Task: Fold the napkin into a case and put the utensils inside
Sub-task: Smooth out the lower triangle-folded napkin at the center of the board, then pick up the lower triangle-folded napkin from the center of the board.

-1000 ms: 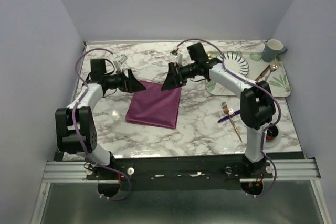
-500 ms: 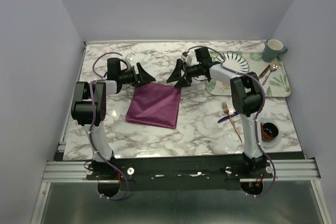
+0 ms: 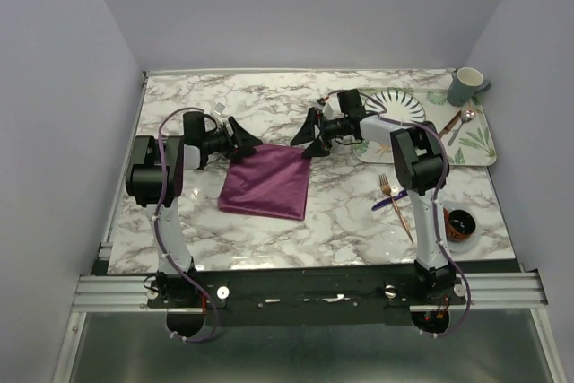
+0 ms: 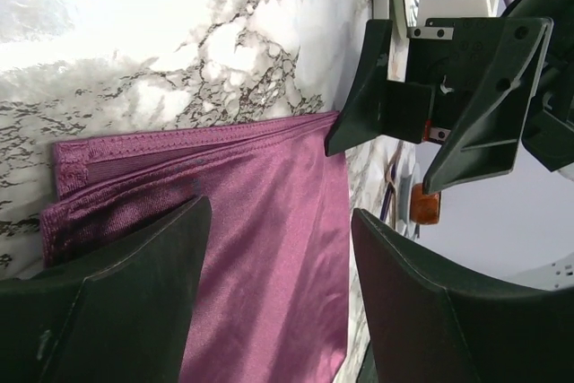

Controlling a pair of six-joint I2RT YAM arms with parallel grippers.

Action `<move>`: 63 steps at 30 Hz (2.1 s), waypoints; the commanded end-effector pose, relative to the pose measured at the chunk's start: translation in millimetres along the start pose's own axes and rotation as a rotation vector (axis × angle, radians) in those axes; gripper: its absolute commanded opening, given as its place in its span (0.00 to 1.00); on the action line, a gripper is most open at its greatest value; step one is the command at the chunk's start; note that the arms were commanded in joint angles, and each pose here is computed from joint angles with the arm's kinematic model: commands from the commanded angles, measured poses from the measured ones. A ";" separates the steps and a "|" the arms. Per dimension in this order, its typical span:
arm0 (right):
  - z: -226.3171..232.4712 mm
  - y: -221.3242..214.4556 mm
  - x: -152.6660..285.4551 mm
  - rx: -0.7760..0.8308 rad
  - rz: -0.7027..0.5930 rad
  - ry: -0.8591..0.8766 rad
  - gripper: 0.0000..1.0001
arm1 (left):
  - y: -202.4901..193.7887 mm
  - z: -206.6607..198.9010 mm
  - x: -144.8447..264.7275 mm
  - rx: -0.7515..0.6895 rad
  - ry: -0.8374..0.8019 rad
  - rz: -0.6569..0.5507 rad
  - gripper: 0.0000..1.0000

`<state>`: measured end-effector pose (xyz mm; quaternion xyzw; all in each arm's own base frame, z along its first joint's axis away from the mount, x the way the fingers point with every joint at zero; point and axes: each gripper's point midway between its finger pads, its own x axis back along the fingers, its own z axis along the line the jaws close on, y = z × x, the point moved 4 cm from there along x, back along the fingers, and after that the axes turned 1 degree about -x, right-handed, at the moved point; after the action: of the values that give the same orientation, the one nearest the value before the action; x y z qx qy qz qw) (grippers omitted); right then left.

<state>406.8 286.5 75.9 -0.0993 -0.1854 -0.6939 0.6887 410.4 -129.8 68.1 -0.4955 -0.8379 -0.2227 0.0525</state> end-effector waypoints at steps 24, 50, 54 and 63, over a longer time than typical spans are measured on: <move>-37.8 19.1 32.5 0.204 -0.081 -0.446 0.55 | 12.7 -85.6 68.6 -0.620 0.119 -0.011 0.80; -51.3 -0.8 21.6 0.035 -0.006 -0.410 0.49 | 17.1 -79.6 64.1 -0.596 0.135 0.011 0.80; -49.7 -1.9 18.6 0.021 0.004 -0.394 0.47 | 19.4 -80.6 63.3 -0.593 0.134 0.009 0.80; -51.0 -6.5 16.9 0.010 0.016 -0.396 0.39 | 24.2 -80.2 60.7 -0.593 0.136 0.007 0.80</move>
<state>421.9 254.6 58.9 -0.1882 -0.3347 -0.6725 0.6327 381.3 -106.0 161.8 -0.4827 -0.7288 -0.4842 -0.0359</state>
